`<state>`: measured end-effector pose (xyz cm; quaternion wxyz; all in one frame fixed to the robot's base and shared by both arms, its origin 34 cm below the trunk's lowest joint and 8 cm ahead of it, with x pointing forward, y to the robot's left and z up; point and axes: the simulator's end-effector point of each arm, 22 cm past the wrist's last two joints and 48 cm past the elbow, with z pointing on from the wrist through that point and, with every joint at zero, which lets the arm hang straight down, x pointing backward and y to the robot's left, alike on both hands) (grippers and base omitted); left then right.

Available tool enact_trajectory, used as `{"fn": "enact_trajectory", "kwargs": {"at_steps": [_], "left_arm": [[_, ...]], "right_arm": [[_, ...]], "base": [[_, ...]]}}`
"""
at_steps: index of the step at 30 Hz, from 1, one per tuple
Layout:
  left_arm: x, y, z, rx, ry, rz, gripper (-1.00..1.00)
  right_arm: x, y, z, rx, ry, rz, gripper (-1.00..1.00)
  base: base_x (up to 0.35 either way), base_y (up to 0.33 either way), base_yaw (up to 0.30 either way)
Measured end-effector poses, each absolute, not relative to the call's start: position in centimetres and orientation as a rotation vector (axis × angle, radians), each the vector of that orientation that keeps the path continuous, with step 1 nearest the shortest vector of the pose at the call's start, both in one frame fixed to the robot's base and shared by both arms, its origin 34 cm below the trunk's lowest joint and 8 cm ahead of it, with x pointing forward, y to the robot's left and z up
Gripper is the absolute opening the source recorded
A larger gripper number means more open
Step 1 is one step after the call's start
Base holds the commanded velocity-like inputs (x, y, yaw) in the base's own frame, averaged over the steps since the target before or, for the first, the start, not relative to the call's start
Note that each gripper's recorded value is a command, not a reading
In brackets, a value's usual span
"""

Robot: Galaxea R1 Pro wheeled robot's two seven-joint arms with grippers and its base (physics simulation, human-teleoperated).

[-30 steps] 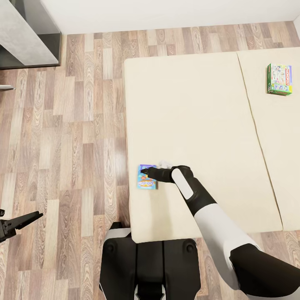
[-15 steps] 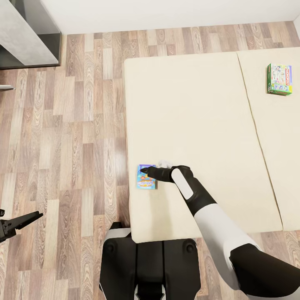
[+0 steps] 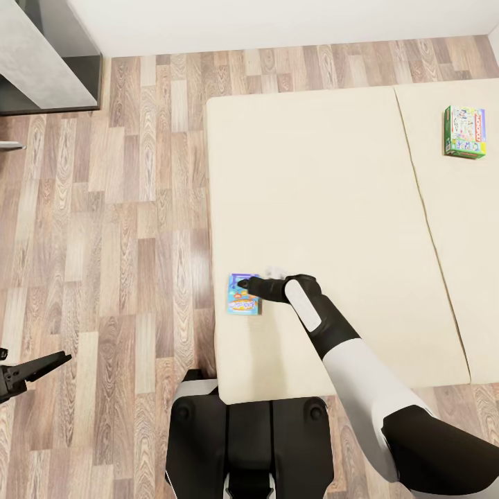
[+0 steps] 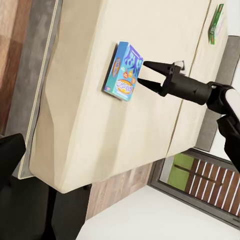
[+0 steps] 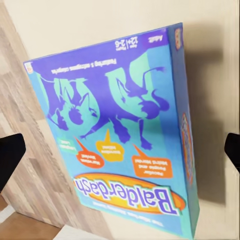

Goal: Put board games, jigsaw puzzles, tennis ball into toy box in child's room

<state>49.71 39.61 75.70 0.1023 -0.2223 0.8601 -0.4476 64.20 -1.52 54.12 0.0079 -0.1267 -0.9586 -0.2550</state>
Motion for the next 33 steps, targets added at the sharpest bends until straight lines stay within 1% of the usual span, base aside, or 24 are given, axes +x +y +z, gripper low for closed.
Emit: {"fn": "enact_trajectory", "kwargs": {"at_steps": [24, 33], "left_arm": [[49.7, 39.6, 75.7, -0.655, 2.540, -1.320, 1.00], [49.7, 39.6, 75.7, -0.656, 2.540, -1.321, 1.00]], "right_arm": [[64.8, -3.3, 53.8, -0.365, -3.024, -0.650, 1.00], [64.8, -3.1, 53.9, -0.394, -3.011, -0.665, 1.00]], "base": [[0.000, 0.000, 0.000], [0.000, 0.000, 0.000]]}}
